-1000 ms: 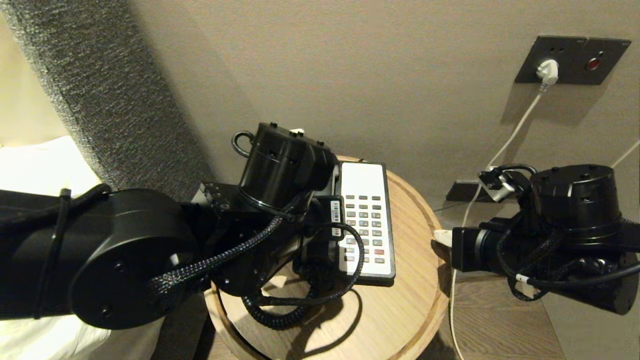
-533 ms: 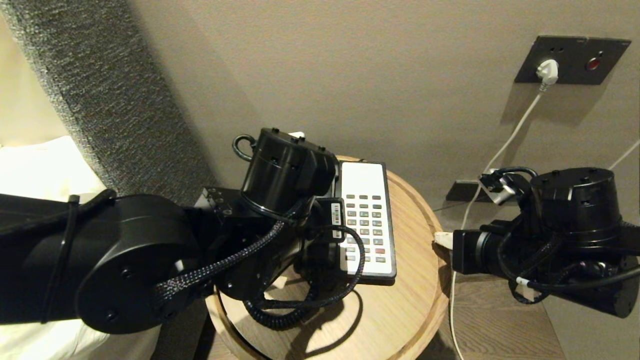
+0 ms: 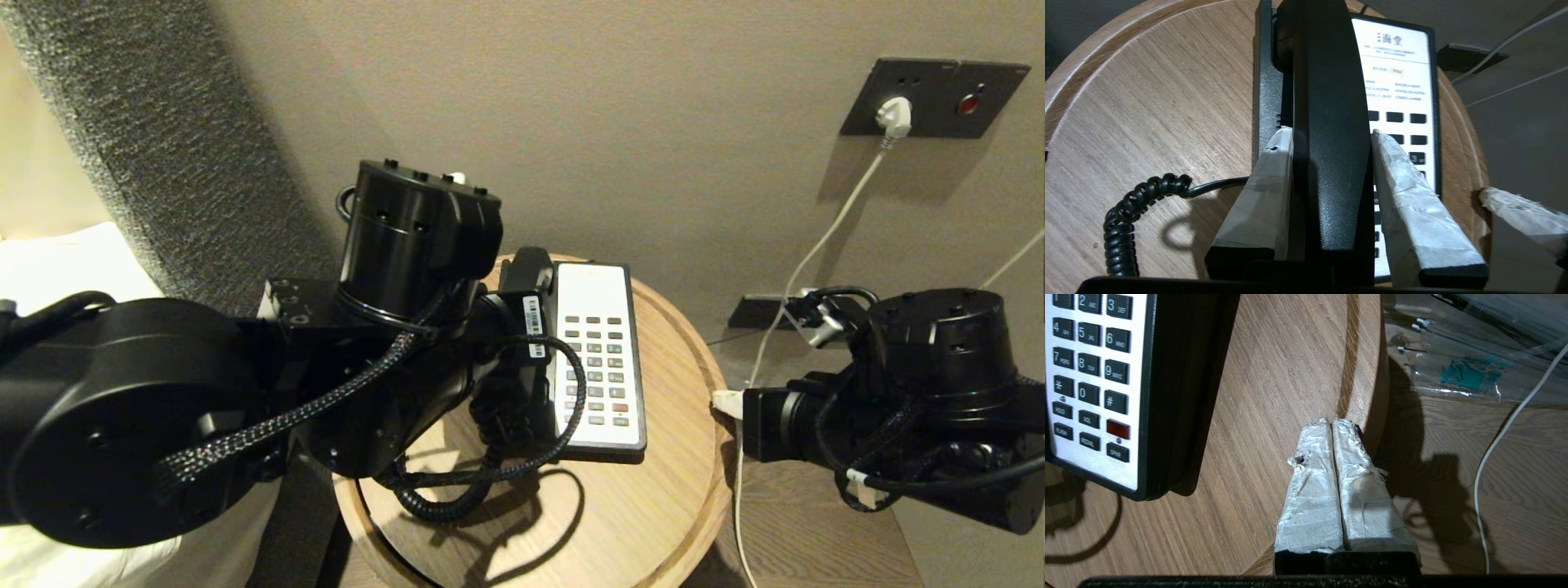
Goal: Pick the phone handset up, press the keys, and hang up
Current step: Put the handset back
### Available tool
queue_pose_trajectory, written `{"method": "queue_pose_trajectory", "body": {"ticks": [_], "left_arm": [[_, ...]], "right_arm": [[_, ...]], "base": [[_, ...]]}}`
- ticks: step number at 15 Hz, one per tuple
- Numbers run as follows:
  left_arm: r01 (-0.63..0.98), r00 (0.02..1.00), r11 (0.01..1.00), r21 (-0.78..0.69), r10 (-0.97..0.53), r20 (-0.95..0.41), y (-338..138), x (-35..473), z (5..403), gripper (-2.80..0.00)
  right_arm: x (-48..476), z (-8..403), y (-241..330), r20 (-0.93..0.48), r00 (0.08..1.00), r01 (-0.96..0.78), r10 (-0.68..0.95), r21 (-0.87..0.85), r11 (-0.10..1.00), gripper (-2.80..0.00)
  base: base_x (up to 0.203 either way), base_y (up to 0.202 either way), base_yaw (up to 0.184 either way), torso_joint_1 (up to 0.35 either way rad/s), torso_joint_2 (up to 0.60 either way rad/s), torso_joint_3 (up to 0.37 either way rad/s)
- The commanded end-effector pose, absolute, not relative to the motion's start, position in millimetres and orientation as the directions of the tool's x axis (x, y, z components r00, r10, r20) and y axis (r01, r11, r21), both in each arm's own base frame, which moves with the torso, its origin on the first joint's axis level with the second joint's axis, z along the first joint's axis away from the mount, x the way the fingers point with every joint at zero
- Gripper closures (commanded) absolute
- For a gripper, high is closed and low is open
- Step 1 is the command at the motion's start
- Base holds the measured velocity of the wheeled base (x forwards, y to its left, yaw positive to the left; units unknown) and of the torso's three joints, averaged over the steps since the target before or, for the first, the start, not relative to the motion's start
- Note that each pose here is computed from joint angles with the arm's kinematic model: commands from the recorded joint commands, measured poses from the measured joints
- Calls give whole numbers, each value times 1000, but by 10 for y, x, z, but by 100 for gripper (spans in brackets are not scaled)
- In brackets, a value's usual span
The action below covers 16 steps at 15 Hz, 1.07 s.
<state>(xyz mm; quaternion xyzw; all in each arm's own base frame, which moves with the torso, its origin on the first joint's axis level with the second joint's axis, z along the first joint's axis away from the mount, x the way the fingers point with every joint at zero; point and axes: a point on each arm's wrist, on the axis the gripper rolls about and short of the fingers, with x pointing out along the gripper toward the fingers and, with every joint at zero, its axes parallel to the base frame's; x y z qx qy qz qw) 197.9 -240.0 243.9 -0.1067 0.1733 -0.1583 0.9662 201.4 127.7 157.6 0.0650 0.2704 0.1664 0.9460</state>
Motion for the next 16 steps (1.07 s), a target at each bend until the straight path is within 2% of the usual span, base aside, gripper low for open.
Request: {"method": "queue_pose_trajectory", "body": {"ticks": [1, 16], "left_arm": [[269, 892, 926, -266, -344, -294, -2416, 1991, 2438, 0], [258, 879, 942, -215, -321, -353, -2558, 2089, 2199, 0]], "right_arm": [[2015, 1582, 1280, -486, 800, -280, 351, 214, 936, 0], [2030, 1589, 1288, -473, 805, -285, 358, 220, 933, 0]], "base": [[0, 0, 0, 0, 0, 0], [0, 0, 0, 0, 0, 0]]}}
